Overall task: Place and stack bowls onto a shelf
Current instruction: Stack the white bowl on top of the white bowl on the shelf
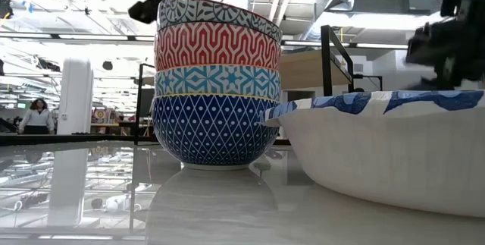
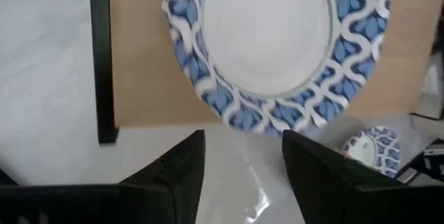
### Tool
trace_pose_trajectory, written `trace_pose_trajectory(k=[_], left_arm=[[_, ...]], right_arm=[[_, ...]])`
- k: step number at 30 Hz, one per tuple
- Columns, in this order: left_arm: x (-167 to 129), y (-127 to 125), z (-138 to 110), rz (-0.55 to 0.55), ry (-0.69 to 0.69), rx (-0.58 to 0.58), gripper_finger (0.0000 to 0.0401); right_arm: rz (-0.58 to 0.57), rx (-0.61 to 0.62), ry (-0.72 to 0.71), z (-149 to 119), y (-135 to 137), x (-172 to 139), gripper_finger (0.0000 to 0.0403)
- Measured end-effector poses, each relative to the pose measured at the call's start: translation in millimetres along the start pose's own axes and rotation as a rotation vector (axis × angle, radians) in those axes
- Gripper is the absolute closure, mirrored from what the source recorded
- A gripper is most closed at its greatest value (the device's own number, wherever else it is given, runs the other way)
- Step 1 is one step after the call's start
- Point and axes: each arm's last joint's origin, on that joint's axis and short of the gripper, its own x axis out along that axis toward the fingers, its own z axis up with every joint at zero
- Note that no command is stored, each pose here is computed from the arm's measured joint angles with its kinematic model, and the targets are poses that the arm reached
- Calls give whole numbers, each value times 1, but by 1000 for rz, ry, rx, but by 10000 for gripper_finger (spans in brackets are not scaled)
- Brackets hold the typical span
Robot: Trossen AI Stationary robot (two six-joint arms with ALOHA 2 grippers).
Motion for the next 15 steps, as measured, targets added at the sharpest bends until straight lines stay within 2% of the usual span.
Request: trace_pose_trajectory(k=[3,9,15], left_arm=[[-12,-2,-10,-20,-23,-11,225],[-34,-8,-32,-62,-70,-11,225],[-52,-18,-58,-114,-95,51,225]], right_arm=[[-45,-3,115,-4,3,6,159],[-64,-53,258,-5,25,20,159],[-117,-83,379,-8,50,45,159]])
